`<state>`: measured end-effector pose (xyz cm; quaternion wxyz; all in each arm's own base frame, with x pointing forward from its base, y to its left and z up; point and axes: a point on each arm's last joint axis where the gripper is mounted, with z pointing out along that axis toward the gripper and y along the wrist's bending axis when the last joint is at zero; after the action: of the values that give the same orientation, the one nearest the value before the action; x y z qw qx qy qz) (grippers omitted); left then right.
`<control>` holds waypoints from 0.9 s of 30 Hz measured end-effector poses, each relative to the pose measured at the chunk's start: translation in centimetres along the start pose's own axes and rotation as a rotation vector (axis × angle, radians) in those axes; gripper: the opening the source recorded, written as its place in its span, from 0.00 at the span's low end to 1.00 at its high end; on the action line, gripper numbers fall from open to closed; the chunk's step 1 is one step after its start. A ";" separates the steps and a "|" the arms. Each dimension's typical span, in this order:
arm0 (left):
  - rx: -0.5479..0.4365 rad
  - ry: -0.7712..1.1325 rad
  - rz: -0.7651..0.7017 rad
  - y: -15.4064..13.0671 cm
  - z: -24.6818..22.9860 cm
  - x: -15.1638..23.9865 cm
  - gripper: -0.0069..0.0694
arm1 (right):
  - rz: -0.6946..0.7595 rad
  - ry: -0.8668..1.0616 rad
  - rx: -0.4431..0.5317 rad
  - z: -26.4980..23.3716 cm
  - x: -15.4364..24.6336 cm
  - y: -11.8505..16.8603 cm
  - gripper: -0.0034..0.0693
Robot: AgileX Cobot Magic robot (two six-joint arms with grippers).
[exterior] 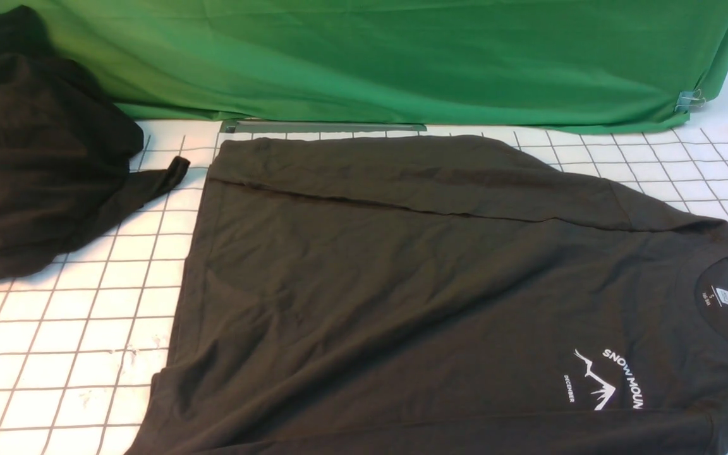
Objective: Fold a long-sleeved shirt over a white checkered tablecloth.
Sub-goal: 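Grasp the left edge of the dark T-shirt lying flat on the table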
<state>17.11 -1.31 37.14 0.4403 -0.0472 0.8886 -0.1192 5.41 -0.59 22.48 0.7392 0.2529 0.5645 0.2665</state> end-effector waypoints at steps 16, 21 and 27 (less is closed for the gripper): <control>-0.052 0.809 0.217 -2.0 7.9 11.9 0.08 | -0.330 0.667 -0.020 2.4 -2.7 6.9 0.06; -0.089 0.912 0.224 -1.7 7.7 14.7 0.08 | -0.492 1.183 0.053 6.1 -1.8 8.6 0.06; -0.124 0.944 0.208 -0.6 8.0 16.9 0.09 | -0.539 1.427 0.104 8.1 0.1 7.9 0.06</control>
<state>13.20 -6.44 19.58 -0.0049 0.0750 0.9967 -0.0295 12.43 4.65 29.69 0.2218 -0.0926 0.9592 0.1487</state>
